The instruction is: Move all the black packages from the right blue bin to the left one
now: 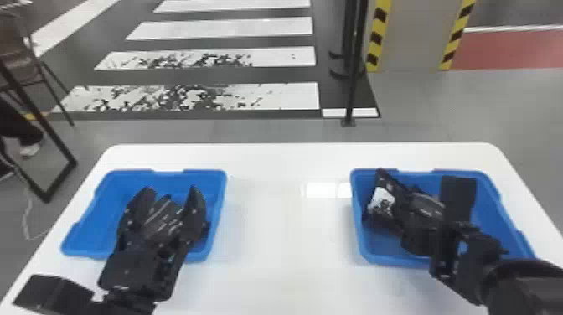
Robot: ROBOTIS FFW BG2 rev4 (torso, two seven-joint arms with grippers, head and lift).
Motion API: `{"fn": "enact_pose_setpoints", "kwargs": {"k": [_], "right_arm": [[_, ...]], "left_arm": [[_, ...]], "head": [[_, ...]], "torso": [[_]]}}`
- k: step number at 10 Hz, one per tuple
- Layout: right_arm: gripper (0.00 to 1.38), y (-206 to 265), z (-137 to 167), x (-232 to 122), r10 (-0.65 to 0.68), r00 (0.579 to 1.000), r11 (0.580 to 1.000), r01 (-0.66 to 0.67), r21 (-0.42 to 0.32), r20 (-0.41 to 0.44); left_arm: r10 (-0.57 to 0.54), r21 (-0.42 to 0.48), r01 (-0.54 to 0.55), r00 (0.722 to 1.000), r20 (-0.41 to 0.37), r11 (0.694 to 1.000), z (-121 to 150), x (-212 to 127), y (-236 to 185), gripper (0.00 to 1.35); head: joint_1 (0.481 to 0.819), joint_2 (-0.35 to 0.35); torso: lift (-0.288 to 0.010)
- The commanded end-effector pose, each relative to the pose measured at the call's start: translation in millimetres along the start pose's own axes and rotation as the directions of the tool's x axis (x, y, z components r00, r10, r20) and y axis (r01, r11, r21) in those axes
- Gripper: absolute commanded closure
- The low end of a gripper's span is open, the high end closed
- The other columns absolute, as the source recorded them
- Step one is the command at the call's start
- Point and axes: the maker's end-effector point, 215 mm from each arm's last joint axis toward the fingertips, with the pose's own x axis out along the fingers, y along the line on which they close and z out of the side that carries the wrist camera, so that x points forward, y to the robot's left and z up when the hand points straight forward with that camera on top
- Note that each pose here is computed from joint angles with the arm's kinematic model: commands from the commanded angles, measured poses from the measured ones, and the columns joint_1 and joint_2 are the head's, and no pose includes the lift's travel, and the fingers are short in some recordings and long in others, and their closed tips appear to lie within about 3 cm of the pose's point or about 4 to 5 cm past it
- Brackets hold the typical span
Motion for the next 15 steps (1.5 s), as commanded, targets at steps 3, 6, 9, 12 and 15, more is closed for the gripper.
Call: {"fn": "enact_pose_setpoints", "kwargs": {"k": [3,6,9,12,15], "right_arm": [[1.19,8,-5,-9,0.017,1.0,1.0,-0.017,0.011,0.007],[1.19,12,13,-43,0.026,0.994,0.999,-0.03,0.038,0.103],[1.19,44,32,-90,0.09,0.98,0.994,-0.099,0.038,0.179],[1.19,127,48,-111,0.306,0.926,0.947,-0.32,0.034,0.22],[1.19,192,41,-113,0.45,0.871,0.882,-0.468,0.052,0.2]], "left_arm": [[0.004,-0.006,-0.004,1.0,0.011,1.0,1,-1,1,0.38],[0.004,-0.019,-0.004,1.0,0.031,1.0,2,-1,0,0.38],[0.004,-0.052,-0.002,0.999,0.037,0.999,2,0,-3,0.38],[-0.027,-0.121,0.035,0.997,0.073,0.992,10,6,-24,0.38],[-0.085,-0.17,0.089,0.996,0.035,0.981,-3,14,-44,0.38]], "head": [[0.695,0.092],[0.695,0.095],[0.695,0.087],[0.695,0.117],[0.695,0.195]], "torso": [[-0.132],[-0.132],[-0.132],[-0.132],[-0.132]]}}
